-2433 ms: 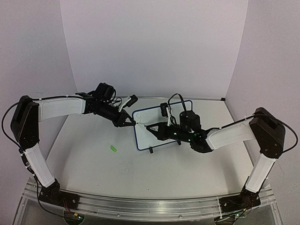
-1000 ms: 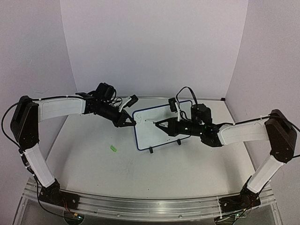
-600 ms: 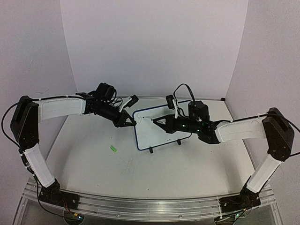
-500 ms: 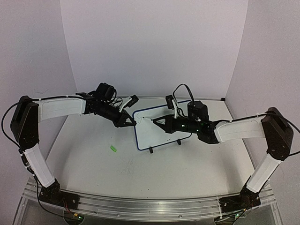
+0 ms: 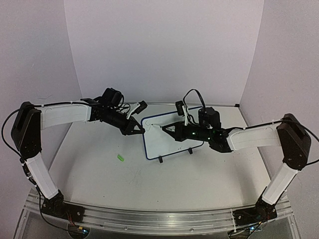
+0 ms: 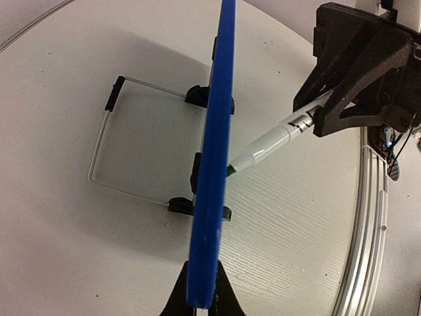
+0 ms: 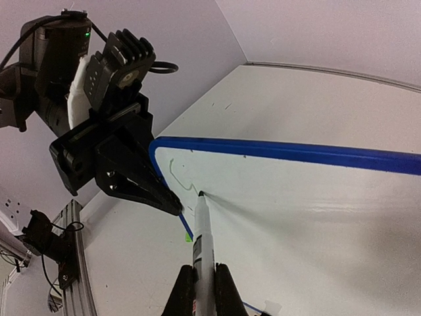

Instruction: Write a sentence on the whiteboard

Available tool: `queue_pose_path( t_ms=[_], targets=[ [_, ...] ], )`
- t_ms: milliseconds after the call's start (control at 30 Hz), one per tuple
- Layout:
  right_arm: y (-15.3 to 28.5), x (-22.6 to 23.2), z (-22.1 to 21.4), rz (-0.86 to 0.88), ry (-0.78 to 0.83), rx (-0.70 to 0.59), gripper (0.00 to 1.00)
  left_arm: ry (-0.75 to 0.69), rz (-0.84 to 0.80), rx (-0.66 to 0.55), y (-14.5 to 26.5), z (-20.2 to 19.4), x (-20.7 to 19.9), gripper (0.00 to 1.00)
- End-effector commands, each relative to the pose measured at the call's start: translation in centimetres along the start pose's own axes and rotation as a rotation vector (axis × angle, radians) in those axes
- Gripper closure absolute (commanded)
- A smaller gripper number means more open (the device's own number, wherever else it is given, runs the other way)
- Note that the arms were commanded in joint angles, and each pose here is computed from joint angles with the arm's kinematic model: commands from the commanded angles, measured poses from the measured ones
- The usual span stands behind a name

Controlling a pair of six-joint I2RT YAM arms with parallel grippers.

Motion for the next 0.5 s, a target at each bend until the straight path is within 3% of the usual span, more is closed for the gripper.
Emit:
queue_pose_path(
  t_ms=[0,467],
  targets=[
    [-0.3,-0.3,1.0,-0.04,0.02,-0.042,1.0,-0.028,0.037,0.03,0.1,-0.4,-0.2,1.0],
    [-0.1,-0.9,-1.8,-0.044,-0.024,0.023,1.0,-0.03,0.038,0.032,0.1,-0.4,-0.2,1.0]
  ],
)
Point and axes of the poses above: each gripper's point midway between its finger pads, its own y axis back along the fingers, its own x axis along the line the jaws close on, z = x × y, the point moved 10 cm from there along y, back along the fingers, and after that the axes turned 8 degrees about y, right-handed, at the moved point
